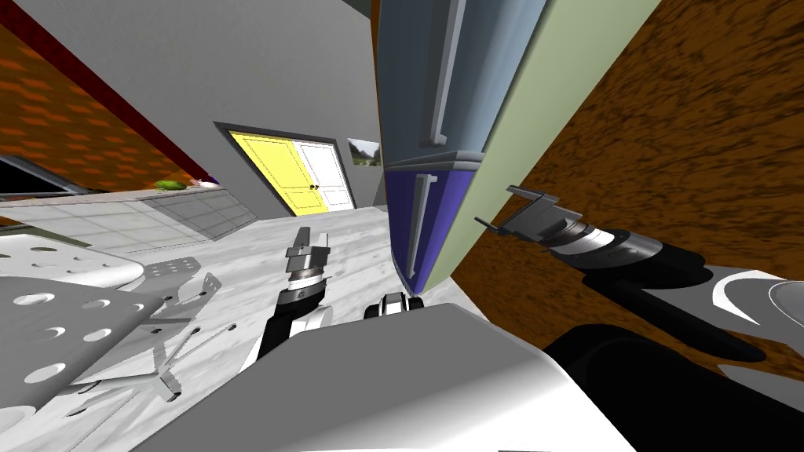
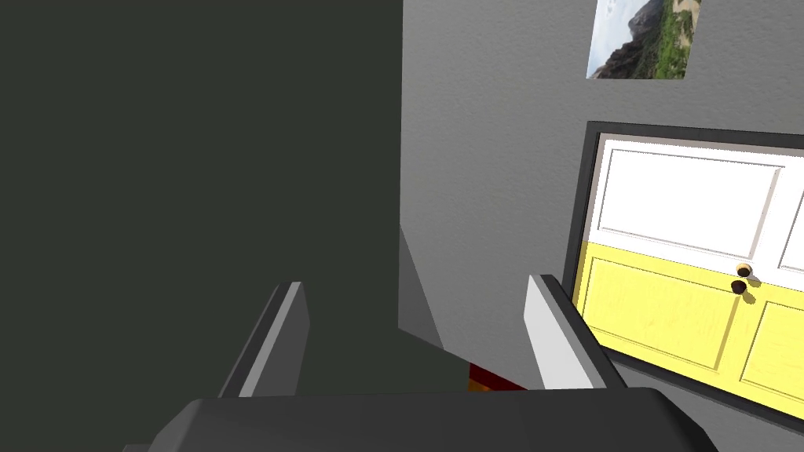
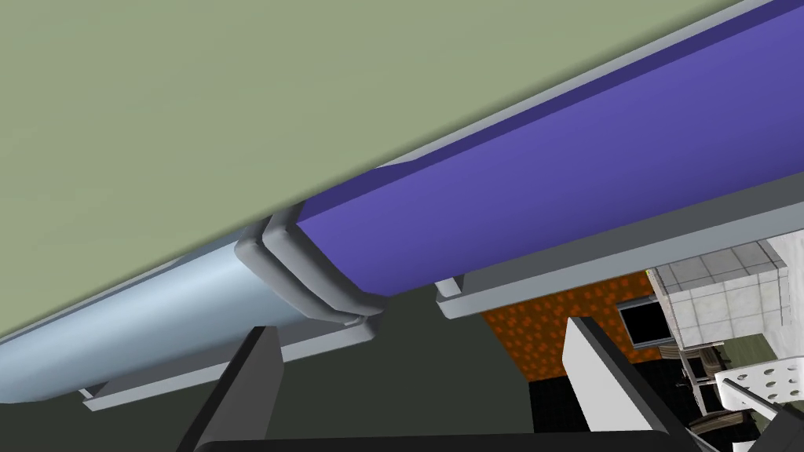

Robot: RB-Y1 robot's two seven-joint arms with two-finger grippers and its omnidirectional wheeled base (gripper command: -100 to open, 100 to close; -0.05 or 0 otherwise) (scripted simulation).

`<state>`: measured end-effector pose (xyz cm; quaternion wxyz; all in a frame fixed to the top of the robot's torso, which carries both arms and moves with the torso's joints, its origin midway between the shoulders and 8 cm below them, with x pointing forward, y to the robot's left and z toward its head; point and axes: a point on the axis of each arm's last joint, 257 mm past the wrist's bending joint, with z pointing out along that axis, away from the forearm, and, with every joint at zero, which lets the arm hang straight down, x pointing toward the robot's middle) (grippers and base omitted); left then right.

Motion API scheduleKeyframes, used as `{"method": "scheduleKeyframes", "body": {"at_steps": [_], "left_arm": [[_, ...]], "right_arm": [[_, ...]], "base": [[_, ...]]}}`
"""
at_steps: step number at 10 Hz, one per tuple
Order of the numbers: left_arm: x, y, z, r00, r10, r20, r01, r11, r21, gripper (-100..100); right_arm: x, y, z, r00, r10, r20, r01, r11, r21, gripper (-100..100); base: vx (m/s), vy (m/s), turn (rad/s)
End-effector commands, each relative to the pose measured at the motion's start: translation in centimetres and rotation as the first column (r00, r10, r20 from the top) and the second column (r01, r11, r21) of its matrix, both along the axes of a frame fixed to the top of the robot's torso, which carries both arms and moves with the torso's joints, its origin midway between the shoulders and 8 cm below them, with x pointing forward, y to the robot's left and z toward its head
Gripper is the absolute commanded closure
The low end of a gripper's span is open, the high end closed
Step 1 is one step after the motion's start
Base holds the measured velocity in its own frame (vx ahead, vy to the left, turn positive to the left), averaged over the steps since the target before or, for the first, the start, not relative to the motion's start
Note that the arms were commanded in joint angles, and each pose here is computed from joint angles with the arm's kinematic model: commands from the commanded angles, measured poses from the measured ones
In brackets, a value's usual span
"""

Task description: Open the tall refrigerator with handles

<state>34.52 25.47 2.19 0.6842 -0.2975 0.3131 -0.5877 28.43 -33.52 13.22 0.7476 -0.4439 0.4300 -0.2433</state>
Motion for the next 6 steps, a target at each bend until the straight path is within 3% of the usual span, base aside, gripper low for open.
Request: {"method": "scheduleKeyframes", "body": {"at_steps": [1,6], "left_arm": [[0.0,0.0,0.0,1.0,0.0,0.0,0.0,1.0,0.0,0],[0.0,0.0,0.0,1.0,0.0,0.0,0.0,1.0,0.0,0]], "right_arm": [[-0.07,-0.42,0.75,1.0,-0.027,0.014,0.028,0.997,-0.079,-100],[-0.11,-0.59,1.17,0.999,-0.04,0.022,0.042,0.992,-0.12,-100]], "base": [[0.019,0.05,-0.081],[0.004,0.028,-0.016]]}}
